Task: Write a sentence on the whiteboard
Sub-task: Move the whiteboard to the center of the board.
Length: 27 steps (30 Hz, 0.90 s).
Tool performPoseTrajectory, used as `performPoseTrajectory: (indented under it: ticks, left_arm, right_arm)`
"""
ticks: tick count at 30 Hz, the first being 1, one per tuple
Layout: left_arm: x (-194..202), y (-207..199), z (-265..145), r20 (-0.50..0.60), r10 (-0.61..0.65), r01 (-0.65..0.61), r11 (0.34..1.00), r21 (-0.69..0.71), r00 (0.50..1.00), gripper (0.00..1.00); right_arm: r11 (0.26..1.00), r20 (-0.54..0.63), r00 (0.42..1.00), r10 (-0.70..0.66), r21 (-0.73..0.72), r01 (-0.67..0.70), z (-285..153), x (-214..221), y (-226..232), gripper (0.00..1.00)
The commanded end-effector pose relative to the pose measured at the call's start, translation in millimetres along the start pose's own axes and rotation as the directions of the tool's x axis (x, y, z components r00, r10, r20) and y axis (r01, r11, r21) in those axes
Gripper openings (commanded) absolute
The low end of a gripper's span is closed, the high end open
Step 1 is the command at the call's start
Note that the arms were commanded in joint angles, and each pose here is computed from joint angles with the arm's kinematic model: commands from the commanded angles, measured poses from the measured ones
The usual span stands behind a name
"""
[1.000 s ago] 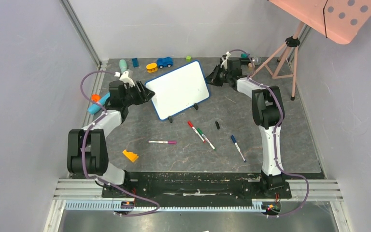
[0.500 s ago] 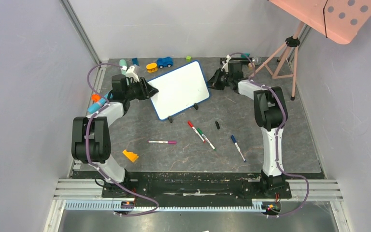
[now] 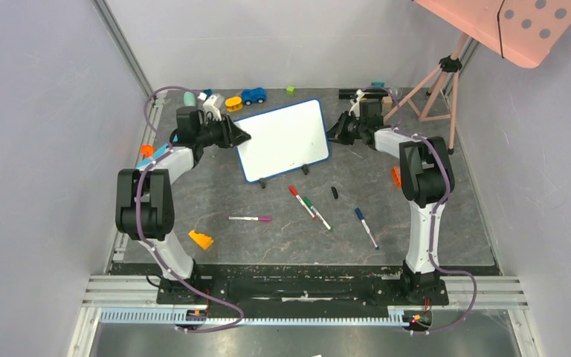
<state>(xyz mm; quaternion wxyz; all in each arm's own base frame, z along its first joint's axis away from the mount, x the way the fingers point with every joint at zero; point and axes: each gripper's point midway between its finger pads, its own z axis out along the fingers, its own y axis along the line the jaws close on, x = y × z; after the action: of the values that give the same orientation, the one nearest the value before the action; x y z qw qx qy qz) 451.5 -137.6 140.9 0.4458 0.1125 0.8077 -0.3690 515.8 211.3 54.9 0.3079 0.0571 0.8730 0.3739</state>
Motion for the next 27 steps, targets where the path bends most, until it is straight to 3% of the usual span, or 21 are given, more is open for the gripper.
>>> performPoseTrajectory:
  ticks: [1, 13, 19, 27]
  left_arm:
    - [17.3, -29.7, 23.5, -0.068, 0.114, -0.107, 0.99, 0.093, 0.991, 0.39]
    - [38.0, -72.2, 51.4, -0.115, 0.133, -0.114, 0.981, 0.16, 0.984, 0.39]
    - [28.2, -56.4, 45.3, -0.086, 0.07, -0.06, 0.992, 0.111, 0.994, 0.41]
    - [16.3, -60.2, 31.9, -0.065, 0.076, -0.068, 0.991, 0.116, 0.995, 0.43]
  right_arm:
    - [0.994, 0.025, 0.998, -0.062, -0.093, 0.064, -25.6, -5.6, 42.4, 0.0]
    - [0.999, 0.077, 0.996, -0.035, -0.025, 0.037, -68.0, -14.4, 7.6, 0.0]
    - [0.999, 0.071, 0.997, -0.033, 0.019, 0.031, -77.2, -3.6, 1.9, 0.0]
    - [0.997, 0.051, 0.997, -0.055, 0.059, 0.052, -73.1, 6.9, 9.0, 0.0]
